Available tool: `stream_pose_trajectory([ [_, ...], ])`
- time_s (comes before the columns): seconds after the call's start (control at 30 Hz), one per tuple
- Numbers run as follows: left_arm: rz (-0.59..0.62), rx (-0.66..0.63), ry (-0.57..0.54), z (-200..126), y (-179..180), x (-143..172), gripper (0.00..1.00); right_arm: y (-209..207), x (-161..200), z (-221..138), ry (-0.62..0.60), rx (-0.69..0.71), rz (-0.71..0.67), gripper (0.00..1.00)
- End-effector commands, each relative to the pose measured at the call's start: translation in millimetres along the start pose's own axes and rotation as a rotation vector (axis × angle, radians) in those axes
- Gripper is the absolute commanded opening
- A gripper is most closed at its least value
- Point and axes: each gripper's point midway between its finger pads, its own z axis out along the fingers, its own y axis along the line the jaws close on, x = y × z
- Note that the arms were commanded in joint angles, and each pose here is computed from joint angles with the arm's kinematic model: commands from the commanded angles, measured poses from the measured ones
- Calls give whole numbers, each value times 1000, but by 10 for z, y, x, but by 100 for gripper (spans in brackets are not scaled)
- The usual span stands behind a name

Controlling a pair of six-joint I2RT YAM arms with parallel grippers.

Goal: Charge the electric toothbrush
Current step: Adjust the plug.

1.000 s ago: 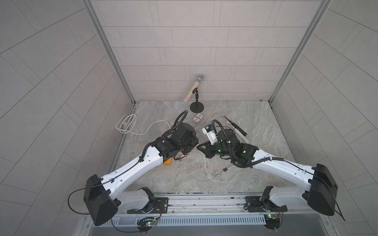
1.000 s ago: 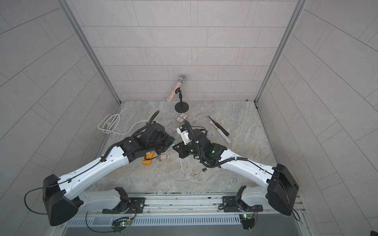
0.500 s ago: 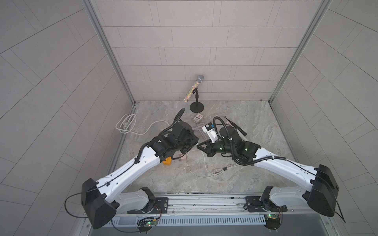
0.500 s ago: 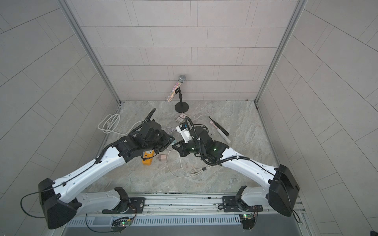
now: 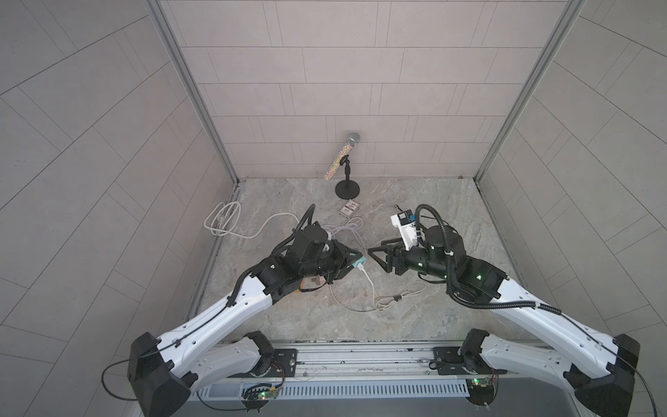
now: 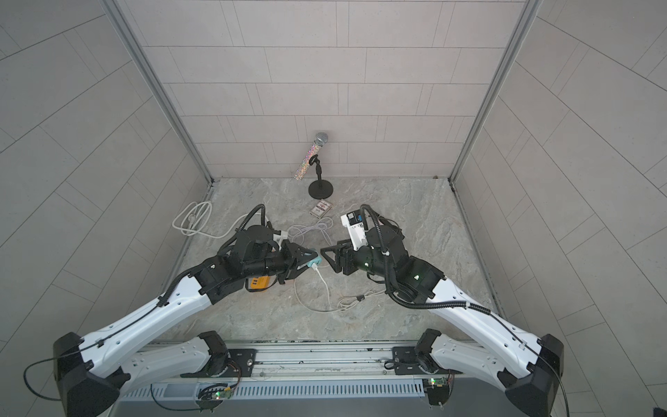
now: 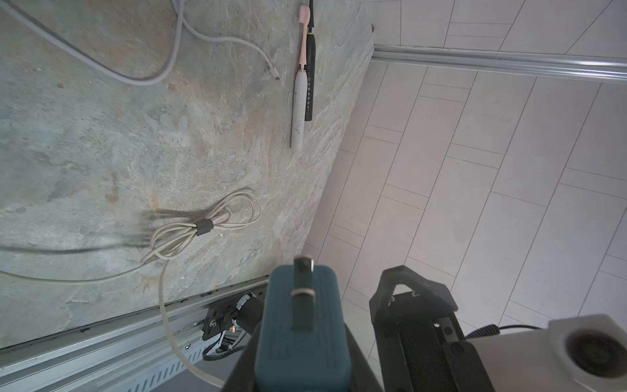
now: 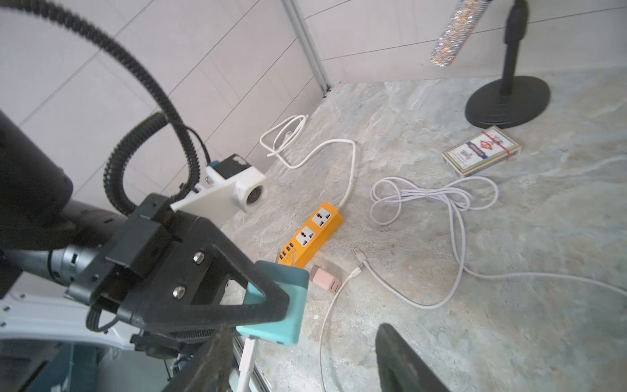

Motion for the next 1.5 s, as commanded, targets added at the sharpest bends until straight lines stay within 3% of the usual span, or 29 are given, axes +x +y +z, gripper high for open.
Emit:
stream_pose_trajectory([
  [0.0, 4, 77, 13, -91, -191, 44, 0, -14, -35, -67, 5, 18, 109, 72],
  [0.1, 4, 117, 43, -69, -249, 87, 0, 142, 15, -37, 59, -82, 127, 73],
  [0.17, -22, 159, 68, -53, -301, 115, 0, 241, 75, -54, 91, -137, 51, 70],
  [0.23, -48, 190, 79, -58, -332, 125, 0, 245, 140, -110, 66, -152, -106, 70],
  [0.43, -80, 160, 104, -150, -276, 184, 0, -74, 57, -194, -98, 17, -476, 70],
  [0.57, -83, 145, 132, -246, -322, 216, 0, -8, -65, -189, -260, 25, -736, 71],
  [0.7, -83, 143, 153, -338, -384, 238, 0, 141, -49, -72, -272, 24, -1022, 70],
  [0.8, -78, 135, 161, -381, -402, 243, 1, 326, -56, -62, -337, -2, -1149, 71],
  [0.9, -88, 149, 163, -406, -445, 233, 1, 448, 61, -21, -298, -41, -1272, 69],
  [1.0, -86, 160, 173, -436, -506, 259, 1, 429, 165, 56, -252, -15, -1362, 69],
  [1.27, -64, 159, 183, -488, -546, 294, 1, 507, 79, 138, -311, 32, -1466, 60],
  [1.47, -88, 165, 149, -482, -505, 233, 1, 713, 222, -131, -300, -86, -1468, 57],
])
